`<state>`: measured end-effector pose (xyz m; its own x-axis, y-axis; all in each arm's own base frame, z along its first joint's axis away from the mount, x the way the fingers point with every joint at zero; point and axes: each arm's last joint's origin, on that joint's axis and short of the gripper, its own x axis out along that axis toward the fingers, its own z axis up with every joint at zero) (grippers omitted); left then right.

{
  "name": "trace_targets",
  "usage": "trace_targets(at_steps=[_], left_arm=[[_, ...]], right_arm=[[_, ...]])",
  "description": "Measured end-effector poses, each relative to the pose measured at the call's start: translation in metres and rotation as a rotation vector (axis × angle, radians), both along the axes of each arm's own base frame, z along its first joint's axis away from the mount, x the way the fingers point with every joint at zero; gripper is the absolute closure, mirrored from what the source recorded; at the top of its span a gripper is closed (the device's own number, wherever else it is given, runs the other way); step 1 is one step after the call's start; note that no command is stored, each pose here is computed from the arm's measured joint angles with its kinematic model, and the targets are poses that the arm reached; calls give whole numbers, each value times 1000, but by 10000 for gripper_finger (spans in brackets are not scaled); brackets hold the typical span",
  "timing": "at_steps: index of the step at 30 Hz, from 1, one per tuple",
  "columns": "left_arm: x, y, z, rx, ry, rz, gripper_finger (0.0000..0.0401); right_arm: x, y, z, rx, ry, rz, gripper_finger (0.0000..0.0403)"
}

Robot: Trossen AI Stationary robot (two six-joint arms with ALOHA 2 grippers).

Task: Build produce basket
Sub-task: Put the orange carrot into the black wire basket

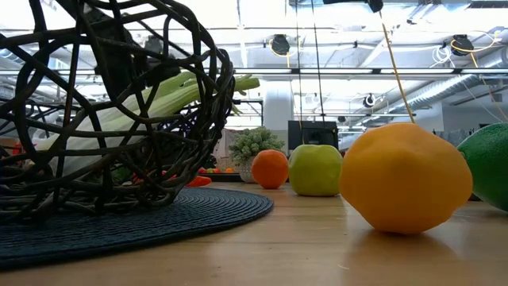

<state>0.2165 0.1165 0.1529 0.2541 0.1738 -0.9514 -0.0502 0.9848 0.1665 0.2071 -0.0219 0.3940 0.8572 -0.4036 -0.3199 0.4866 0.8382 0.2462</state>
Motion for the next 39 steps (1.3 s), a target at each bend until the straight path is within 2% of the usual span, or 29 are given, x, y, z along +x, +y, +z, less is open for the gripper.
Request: trace_targets(at_steps=[11,14,17,22,28,33,39], left_arm=[[1,2,-11,-17,50,-31,255],[1,2,-8,-13,63,-26,259],[1,3,5,16,87,-5,245],[-2,5,40,93,137,19,236],[-12,2,92,119,180,99,250],[-24,-7,136,99,174,221,245],[-45,-31,193,64,178,320,243]], right_arm=[[5,1,0,-10,-12,10,248],[6,1,1,-13,-22,10,248],[6,1,1,-17,-20,11,248],[6,1,1,-35,-11,18,248],[6,0,1,-134,36,48,248],[3,-1,2,-196,59,65,248],[-1,0,4,-184,53,93,248]])
